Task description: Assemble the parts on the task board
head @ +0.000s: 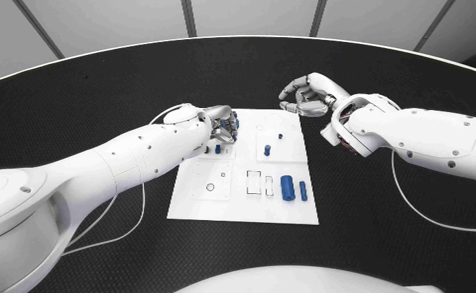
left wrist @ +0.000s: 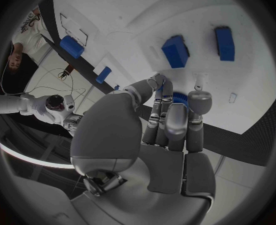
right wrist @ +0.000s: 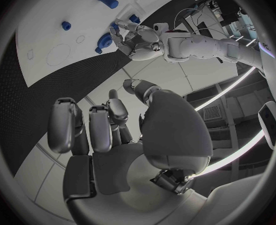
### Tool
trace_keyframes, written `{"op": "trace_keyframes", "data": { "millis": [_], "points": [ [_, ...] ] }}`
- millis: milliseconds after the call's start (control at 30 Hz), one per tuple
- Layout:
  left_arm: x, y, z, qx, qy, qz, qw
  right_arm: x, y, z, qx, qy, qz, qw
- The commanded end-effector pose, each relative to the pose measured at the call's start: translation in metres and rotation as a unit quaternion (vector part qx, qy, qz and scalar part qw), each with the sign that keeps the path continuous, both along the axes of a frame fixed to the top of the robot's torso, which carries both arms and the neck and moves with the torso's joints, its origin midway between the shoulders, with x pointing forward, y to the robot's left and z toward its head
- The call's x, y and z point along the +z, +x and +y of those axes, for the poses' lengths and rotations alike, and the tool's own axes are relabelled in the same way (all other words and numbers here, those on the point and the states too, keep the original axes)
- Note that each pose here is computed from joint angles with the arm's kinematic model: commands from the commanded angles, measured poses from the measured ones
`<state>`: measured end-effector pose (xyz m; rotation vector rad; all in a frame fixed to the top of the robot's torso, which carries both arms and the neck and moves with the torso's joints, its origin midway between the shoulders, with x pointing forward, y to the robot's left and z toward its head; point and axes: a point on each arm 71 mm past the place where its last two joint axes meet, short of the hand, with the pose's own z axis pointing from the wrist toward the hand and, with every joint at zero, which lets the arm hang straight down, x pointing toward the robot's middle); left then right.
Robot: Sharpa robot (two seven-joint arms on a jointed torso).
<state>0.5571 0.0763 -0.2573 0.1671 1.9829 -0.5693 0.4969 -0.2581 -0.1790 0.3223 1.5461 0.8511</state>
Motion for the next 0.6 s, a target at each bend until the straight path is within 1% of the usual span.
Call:
{"op": "trace_keyframes", "data": {
  "millis": [33, 433, 600],
  "points": [
    [0.0012, 0.0004, 0.0006, 0.0, -0.001, -0.001, 1.0, -0.0001, 0.0002, 0.0, 0.0, 0.0, 0.0, 1.0],
    [0.0028, 0.0005, 0.0014, 0.002, -0.005, 0.0, 1.0, -0.0003, 0.0006, -0.0002, 0.0, 0.0, 0.0, 1.0],
    [0.0054, 0.0012, 0.0035, 0.003, -0.005, -0.001, 1.0, -0.0003, 0.0008, -0.0008, -0.001, -0.001, 0.0, 1.0]
  ]
}}
